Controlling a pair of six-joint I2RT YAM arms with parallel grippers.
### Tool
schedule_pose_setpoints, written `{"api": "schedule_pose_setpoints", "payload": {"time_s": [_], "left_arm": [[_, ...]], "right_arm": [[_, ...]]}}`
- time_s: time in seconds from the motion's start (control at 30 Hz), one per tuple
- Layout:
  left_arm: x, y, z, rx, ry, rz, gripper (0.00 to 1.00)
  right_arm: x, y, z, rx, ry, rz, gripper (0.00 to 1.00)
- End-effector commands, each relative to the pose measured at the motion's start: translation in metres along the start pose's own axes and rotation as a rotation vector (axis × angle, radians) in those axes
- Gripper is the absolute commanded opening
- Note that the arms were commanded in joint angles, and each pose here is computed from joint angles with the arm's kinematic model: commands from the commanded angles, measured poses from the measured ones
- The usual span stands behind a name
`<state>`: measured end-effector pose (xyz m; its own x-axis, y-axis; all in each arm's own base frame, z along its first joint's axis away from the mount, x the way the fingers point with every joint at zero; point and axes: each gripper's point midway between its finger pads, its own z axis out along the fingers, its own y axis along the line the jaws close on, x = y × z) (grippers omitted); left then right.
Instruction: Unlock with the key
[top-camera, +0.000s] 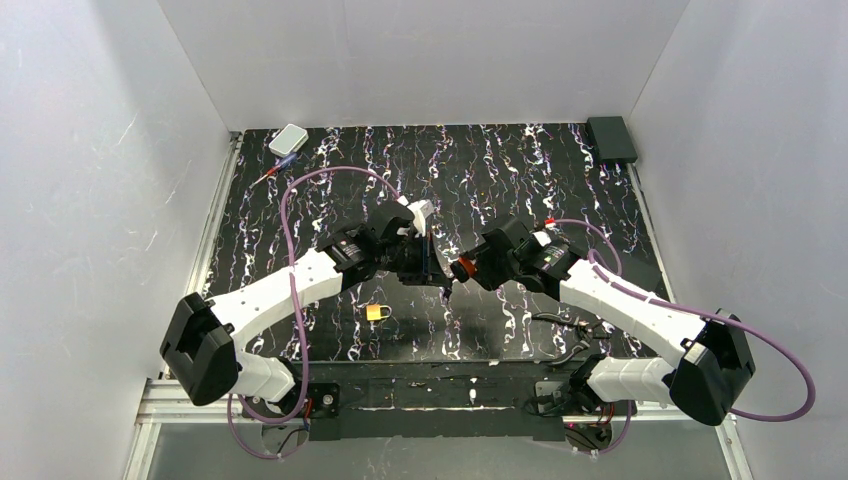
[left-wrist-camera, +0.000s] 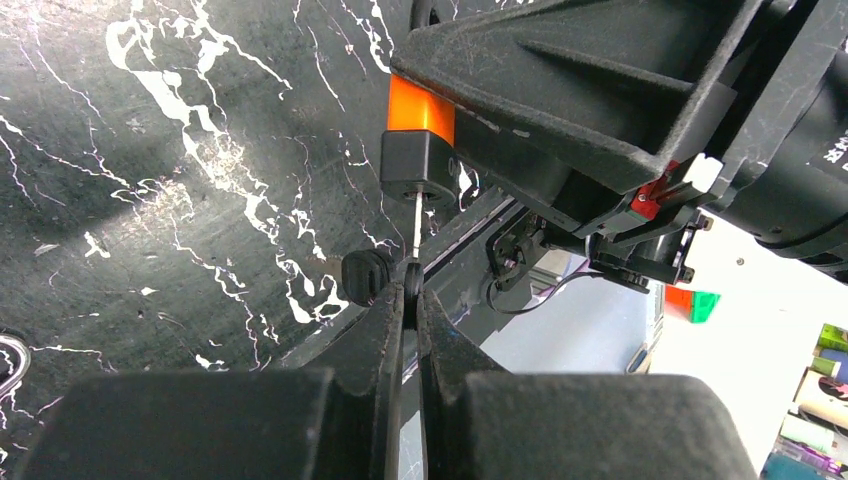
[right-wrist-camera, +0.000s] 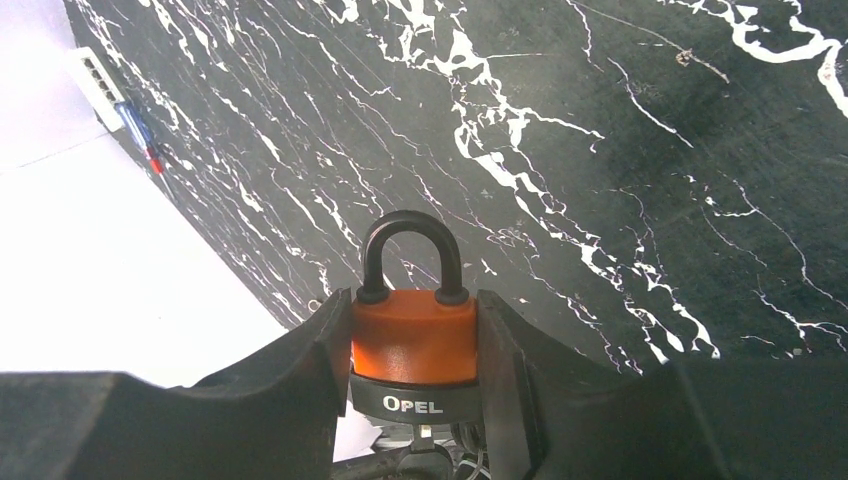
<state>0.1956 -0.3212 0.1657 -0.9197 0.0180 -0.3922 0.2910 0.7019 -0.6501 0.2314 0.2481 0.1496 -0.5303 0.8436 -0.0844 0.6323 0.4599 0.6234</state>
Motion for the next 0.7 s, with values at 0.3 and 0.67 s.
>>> {"api": "schedule_pose_setpoints", "payload": {"time_s": [0.3, 0.67], "left_arm": [[-0.023, -0.015, 0.000, 0.011, -0.064, -0.013, 0.00], [-0.031, 0.004, -0.015, -0.162, -0.073, 0.231, 0.00]], "right_arm": [[0.013, 0.027, -0.017, -0.082, 0.049, -0.001, 0.01], [0.014, 0.029, -0.017, -0.061, 0.045, -0.050, 0.01]]}}
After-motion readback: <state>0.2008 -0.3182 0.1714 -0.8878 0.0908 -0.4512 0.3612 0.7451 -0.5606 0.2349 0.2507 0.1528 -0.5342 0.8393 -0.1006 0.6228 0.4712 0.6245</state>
